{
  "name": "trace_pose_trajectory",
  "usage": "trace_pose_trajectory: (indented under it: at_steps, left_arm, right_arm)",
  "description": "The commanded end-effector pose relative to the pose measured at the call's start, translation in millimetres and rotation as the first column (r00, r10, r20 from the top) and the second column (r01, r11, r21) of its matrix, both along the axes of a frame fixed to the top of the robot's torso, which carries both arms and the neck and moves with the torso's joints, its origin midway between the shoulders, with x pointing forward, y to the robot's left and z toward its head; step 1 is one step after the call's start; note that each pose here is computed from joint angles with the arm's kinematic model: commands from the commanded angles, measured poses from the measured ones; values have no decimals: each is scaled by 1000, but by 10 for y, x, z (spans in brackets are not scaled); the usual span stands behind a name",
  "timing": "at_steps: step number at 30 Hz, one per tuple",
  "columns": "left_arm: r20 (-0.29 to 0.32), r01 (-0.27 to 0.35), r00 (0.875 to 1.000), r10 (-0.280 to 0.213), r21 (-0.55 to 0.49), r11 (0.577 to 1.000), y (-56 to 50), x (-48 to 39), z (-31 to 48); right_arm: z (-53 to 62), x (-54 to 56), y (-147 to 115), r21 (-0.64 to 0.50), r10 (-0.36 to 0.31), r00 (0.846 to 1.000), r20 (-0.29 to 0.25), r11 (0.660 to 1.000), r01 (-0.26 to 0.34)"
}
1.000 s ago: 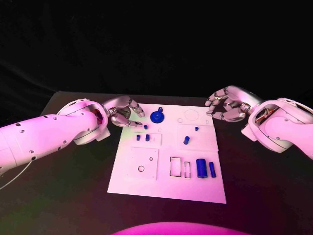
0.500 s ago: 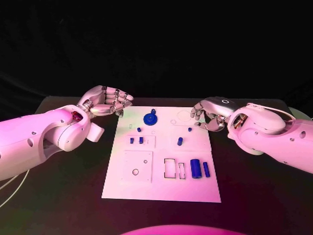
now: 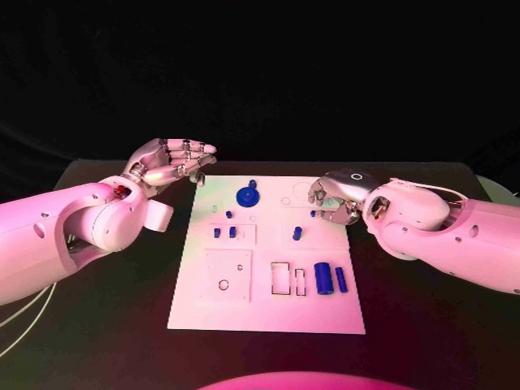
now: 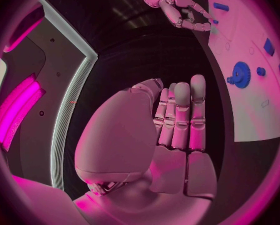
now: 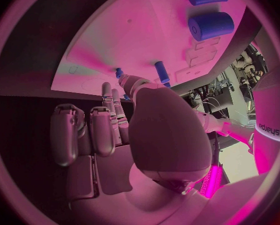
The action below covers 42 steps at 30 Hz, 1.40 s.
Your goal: Assemble the parts on the task board
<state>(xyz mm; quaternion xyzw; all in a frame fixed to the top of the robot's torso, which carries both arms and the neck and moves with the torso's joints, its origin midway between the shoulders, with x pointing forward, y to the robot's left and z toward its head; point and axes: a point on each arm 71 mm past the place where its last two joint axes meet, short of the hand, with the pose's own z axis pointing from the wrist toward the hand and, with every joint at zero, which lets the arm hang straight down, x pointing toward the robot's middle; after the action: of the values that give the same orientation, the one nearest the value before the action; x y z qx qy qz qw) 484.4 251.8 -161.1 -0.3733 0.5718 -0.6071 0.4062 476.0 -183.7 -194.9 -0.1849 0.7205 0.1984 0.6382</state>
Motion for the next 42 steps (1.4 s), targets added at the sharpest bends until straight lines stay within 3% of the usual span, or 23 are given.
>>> trace_pose_trajectory:
  at_steps: [1, 26, 42]
  left_arm:
    - [0, -2, 1000, 2, -57, 998, -13, -5, 24]
    - [-11, -2, 1000, 1, -56, 998, -13, -9, 19]
    - [-19, -12, 1000, 11, -49, 999, -2, -4, 11]
  right_arm:
    - [-52, -1, 23, -56, 5, 1000, -7, 998, -6]
    - [-198, 3, 117, -91, 12, 999, -37, 996, -15]
    - [-202, -24, 152, -89, -5, 1000, 31, 996, 8]
